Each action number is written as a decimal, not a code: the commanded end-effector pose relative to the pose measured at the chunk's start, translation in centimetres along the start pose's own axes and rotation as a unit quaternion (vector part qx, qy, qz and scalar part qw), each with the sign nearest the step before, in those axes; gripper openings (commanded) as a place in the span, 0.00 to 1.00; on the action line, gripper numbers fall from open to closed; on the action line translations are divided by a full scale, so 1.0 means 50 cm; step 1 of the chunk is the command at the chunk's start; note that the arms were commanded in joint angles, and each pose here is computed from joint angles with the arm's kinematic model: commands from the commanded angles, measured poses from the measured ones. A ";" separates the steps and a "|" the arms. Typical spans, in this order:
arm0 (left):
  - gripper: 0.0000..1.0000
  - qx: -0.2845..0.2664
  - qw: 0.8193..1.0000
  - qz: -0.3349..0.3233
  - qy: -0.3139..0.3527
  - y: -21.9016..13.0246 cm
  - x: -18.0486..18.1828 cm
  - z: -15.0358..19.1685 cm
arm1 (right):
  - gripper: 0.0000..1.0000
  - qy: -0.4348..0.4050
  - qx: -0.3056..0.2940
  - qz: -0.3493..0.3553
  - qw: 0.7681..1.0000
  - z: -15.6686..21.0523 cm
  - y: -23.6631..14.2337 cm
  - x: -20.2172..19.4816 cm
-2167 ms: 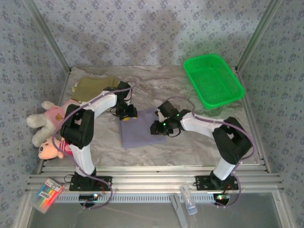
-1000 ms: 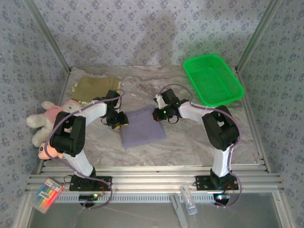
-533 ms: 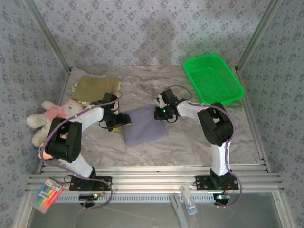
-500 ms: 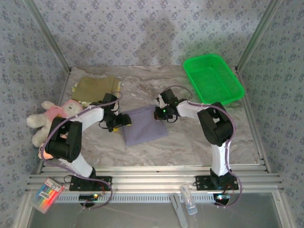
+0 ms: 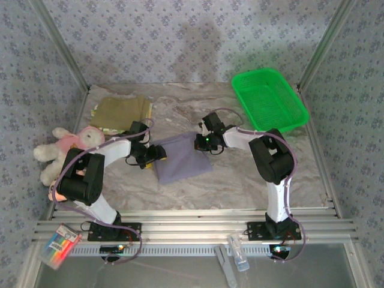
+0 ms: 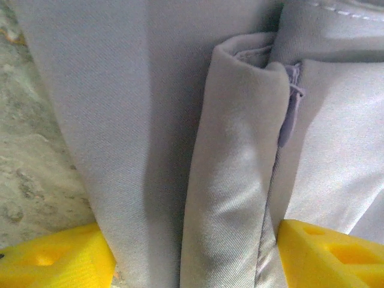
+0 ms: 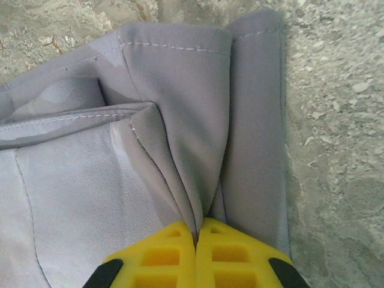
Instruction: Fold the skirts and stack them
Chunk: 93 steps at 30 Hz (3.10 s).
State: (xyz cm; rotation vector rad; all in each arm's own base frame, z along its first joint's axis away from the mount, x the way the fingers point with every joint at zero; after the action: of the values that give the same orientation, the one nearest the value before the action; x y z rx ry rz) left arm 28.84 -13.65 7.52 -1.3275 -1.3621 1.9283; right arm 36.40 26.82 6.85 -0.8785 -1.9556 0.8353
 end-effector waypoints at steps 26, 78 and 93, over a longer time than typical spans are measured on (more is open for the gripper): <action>0.56 0.027 0.999 -0.017 0.000 0.019 0.013 0.007 | 0.32 -0.171 0.034 -0.010 0.985 -0.044 -0.019 0.034; 0.00 -0.133 0.963 -0.194 0.135 -0.084 -0.078 -0.035 | 1.00 0.007 -0.102 -0.024 0.994 -0.105 -0.147 -0.030; 0.00 -0.287 0.830 -0.385 0.285 -0.226 -0.223 -0.239 | 1.00 0.117 -0.170 0.060 0.977 -0.065 -0.316 -0.096</action>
State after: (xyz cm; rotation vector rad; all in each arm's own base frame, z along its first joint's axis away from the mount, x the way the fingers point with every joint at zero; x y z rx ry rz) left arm 40.70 -13.41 18.90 -1.1961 -1.7979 0.6921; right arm 37.71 16.96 18.48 -1.1713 -1.9709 0.4732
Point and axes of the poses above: each hand's point on the last joint's axis, 136 mm out from that joint toward the fingers, its own y axis out along the fingers, its own x axis along the line the jaws close on, z = x × y, the point moved 5 cm from there along -y, back along the fingers, and after that the axes turned 14 degrees about -y, right-handed, at the moved point
